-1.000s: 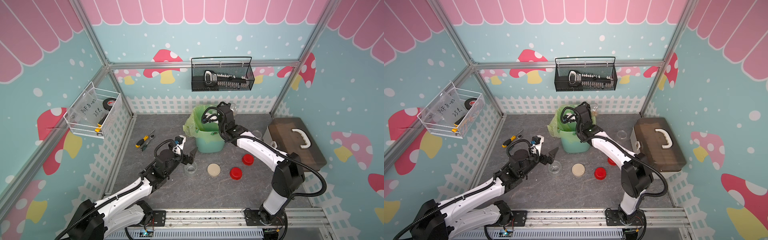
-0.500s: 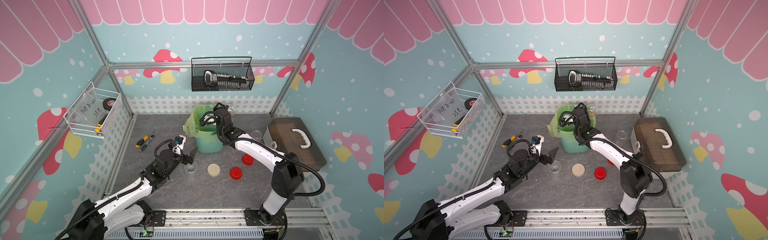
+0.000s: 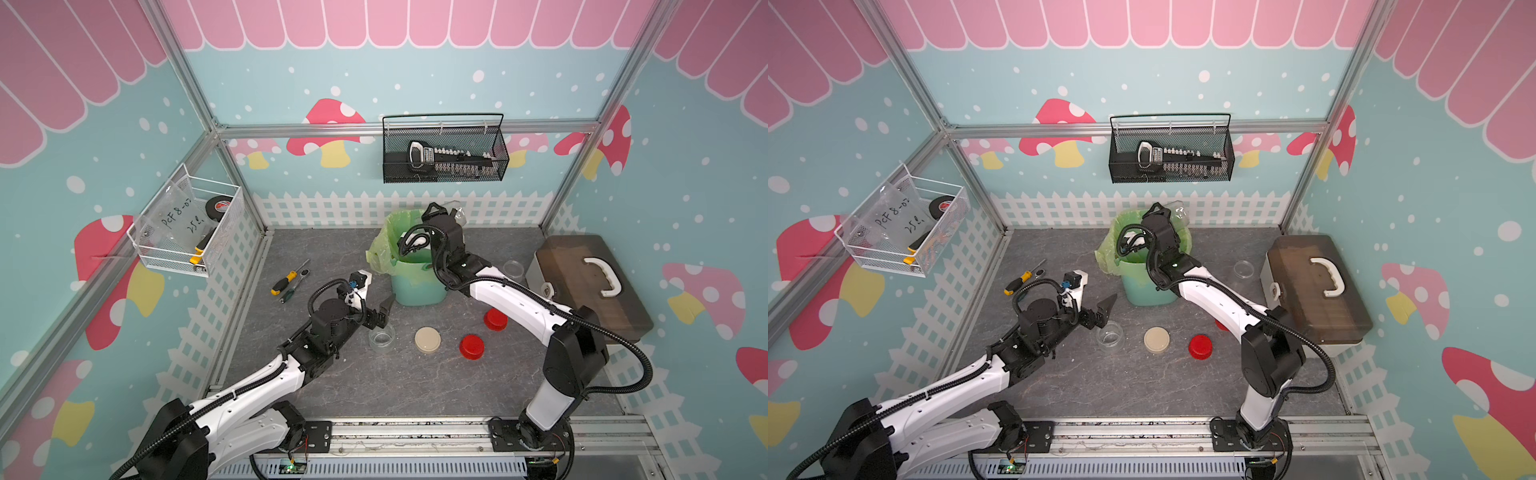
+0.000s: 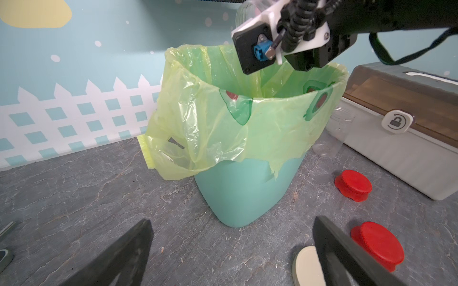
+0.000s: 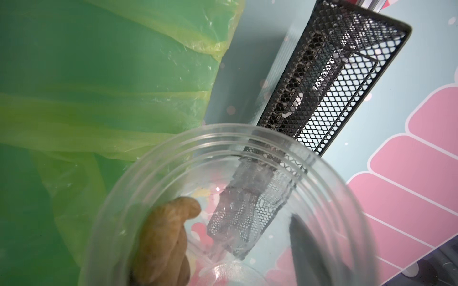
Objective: Empty moldy peanuts from jars
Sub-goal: Pour the moldy peanuts from the jar into the trash bin.
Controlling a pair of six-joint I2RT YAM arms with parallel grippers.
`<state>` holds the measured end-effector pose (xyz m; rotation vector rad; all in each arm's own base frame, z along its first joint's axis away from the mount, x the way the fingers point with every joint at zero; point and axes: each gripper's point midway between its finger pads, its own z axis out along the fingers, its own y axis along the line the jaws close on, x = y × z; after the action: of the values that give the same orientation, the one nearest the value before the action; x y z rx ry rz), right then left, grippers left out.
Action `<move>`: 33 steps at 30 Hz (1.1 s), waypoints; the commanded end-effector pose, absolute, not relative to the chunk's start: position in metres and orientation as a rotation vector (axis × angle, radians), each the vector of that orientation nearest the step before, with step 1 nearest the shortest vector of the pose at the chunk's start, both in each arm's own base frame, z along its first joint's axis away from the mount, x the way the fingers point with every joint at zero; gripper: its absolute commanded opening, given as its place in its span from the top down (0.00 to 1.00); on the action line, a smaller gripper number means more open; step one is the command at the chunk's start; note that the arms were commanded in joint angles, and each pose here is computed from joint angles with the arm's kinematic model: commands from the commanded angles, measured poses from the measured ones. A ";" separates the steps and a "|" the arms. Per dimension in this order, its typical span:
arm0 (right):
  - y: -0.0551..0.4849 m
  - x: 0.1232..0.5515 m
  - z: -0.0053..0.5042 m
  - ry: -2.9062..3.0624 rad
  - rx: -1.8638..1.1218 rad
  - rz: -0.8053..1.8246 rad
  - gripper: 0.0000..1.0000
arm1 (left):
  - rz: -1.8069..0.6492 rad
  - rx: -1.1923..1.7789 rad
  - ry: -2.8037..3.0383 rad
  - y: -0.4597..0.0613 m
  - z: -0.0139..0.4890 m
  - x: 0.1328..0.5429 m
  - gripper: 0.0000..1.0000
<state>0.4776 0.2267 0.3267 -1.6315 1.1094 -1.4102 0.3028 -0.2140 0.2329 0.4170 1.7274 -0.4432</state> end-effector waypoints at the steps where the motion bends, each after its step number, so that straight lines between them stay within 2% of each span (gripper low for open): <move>1: 0.236 0.480 0.328 1.049 -1.656 -1.427 0.66 | -0.433 0.425 1.712 -0.214 0.235 0.303 0.01; 19: 0.227 0.470 0.342 1.075 -1.610 -1.405 0.66 | -0.425 0.426 1.723 -0.215 0.234 0.306 0.01; 33: 0.228 0.440 0.359 0.936 -1.646 -1.448 0.67 | -0.425 0.432 1.733 -0.218 0.233 0.308 0.01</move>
<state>0.4500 0.2256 0.3343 -1.6901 1.0005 -1.4164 0.3053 -0.2160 0.2231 0.4261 1.7533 -0.4344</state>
